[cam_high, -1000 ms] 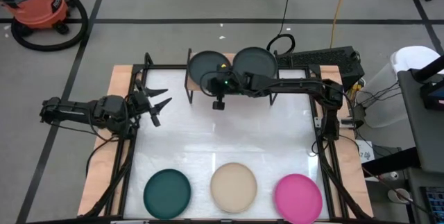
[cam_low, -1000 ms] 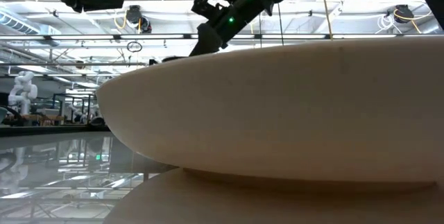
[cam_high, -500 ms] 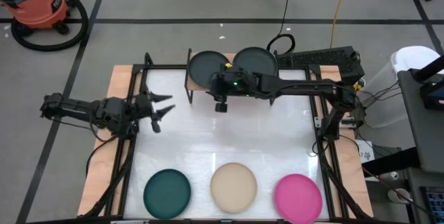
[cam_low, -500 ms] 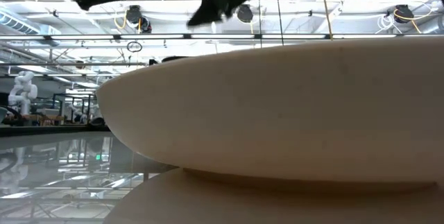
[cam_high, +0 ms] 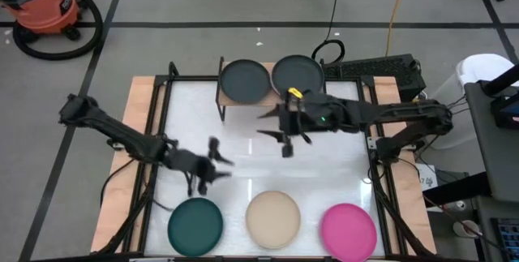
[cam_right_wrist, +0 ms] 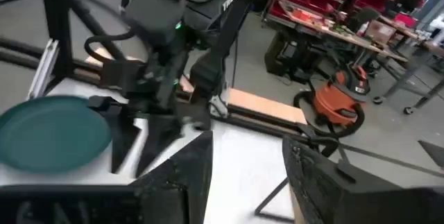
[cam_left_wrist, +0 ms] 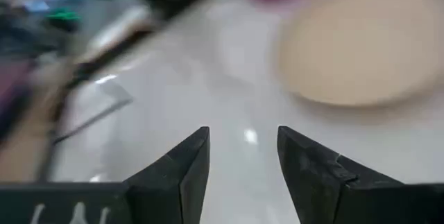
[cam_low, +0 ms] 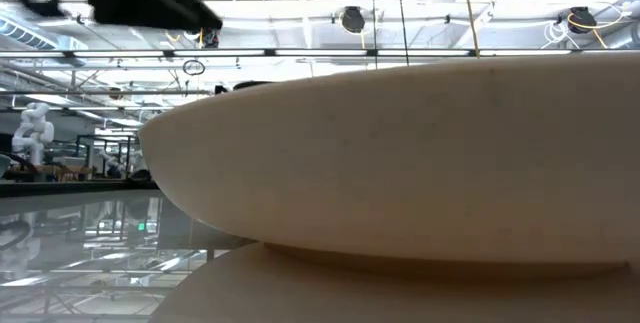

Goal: Place and stack plates onto a shelf
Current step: Stack the light brown plate on top of the black plate on the shelf

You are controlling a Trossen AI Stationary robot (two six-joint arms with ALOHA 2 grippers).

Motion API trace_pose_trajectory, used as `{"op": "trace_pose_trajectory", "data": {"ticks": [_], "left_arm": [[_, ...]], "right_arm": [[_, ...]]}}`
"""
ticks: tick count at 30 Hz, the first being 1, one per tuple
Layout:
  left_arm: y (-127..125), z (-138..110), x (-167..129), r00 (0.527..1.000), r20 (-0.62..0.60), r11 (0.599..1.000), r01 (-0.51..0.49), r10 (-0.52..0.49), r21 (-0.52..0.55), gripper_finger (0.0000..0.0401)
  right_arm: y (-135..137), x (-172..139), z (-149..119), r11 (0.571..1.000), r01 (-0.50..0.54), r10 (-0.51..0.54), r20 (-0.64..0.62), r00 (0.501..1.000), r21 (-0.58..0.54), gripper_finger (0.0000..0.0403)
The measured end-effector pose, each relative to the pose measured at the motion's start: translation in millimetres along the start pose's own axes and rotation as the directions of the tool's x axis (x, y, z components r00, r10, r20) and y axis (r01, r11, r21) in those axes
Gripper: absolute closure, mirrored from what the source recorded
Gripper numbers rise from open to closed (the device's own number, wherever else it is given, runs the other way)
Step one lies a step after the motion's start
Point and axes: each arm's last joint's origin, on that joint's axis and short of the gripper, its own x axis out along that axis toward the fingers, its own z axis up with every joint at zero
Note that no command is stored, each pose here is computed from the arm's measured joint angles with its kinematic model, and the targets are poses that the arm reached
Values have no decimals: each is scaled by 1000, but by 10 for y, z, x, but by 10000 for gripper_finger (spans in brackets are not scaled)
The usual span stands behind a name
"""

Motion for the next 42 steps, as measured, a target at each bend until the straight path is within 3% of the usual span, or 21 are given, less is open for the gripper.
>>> {"op": "trace_pose_trajectory", "data": {"ticks": [5,8,15,22,29,42], "left_arm": [[-422,159,290,984,-26,979,181,-179,94,226],[-692,243,421,964,-82,947,264,-252,185,227],[-994,434,791,935,-174,857,352,-307,377,227],[-943,549,1108,866,-237,765,501,-441,405,227],[-915,418,1322,791,-233,681,608,-566,408,227],[-651,225,1532,813,-271,680,580,-515,449,227]], "right_arm": [[183,-186,-102,996,90,-90,-10,996,-24,246],[221,-257,-179,989,145,-145,9,989,-21,246],[242,-351,-355,980,200,-196,147,970,-9,246],[266,-425,-487,974,225,-217,222,951,-13,246],[253,-473,-471,973,230,-223,242,944,-1,246],[249,-486,-467,974,228,-220,244,944,-6,246]]}}
